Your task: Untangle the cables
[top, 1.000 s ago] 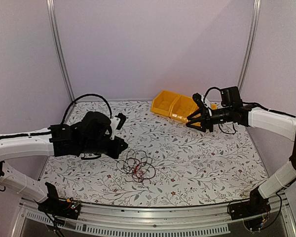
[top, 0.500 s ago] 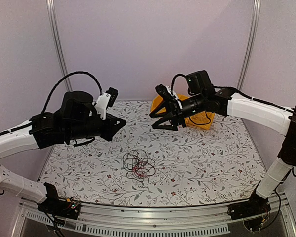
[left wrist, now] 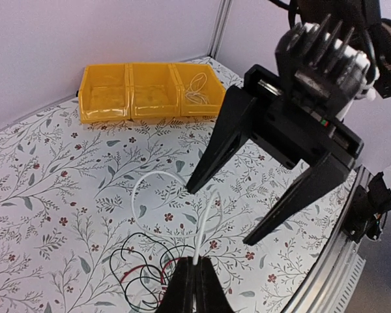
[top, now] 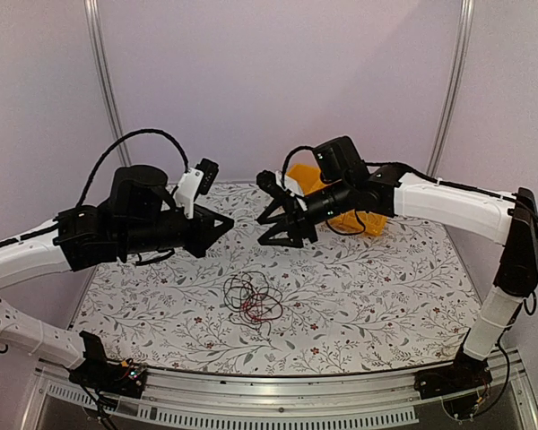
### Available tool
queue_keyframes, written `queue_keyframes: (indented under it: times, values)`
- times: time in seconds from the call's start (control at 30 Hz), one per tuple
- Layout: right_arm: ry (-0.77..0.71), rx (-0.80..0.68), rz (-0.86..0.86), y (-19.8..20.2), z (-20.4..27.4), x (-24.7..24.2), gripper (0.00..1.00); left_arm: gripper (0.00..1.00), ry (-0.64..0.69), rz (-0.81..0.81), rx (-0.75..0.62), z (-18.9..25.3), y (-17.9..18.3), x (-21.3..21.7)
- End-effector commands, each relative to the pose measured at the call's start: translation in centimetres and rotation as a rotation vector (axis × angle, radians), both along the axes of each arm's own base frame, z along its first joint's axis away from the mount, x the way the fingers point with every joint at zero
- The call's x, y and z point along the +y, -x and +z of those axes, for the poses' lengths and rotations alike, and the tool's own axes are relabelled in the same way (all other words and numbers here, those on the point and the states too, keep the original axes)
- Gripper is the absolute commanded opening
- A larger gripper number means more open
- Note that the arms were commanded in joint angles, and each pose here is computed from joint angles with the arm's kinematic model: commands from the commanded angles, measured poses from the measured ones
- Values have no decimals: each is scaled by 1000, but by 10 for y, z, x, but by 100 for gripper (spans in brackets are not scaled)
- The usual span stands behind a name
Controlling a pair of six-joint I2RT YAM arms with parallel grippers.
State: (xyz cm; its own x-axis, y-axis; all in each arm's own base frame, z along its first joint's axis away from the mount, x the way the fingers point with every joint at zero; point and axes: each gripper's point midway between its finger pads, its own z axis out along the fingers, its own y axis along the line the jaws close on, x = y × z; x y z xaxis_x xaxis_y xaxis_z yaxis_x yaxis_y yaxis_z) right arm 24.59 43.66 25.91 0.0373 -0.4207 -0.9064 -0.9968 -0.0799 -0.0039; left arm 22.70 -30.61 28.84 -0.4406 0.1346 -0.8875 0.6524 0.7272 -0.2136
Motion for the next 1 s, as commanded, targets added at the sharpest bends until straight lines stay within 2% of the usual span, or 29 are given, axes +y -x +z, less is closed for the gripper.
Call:
queue_keyframes:
  times: [0.0, 0.23, 0.43, 0.7, 0.87, 0.9, 0.97]
  values:
    - [87, -153, -115, -17, -2, -21, 56, 0, 14, -49, -27, 13, 10, -1]
    - [97, -168, -143, -25, -8, -19, 59, 0, 37, -81, -10, 7, 14, -7]
    - [87, -168, -125, -26, -14, -12, 58, 0, 56, -90, 3, 4, 17, -9]
    - [98, -161, -37, -6, -22, -5, 55, 0, 64, -76, -1, 5, 16, -5]
    - [99, -140, 7, 3, -27, -2, 44, 0, 69, -68, -7, 6, 16, -2]
    - [95, -141, 8, 3, -25, -2, 37, 0, 68, -67, -7, 5, 17, -2]
    - [97, -137, 17, 4, -23, -1, 18, 0, 65, -63, -7, 5, 16, -1]
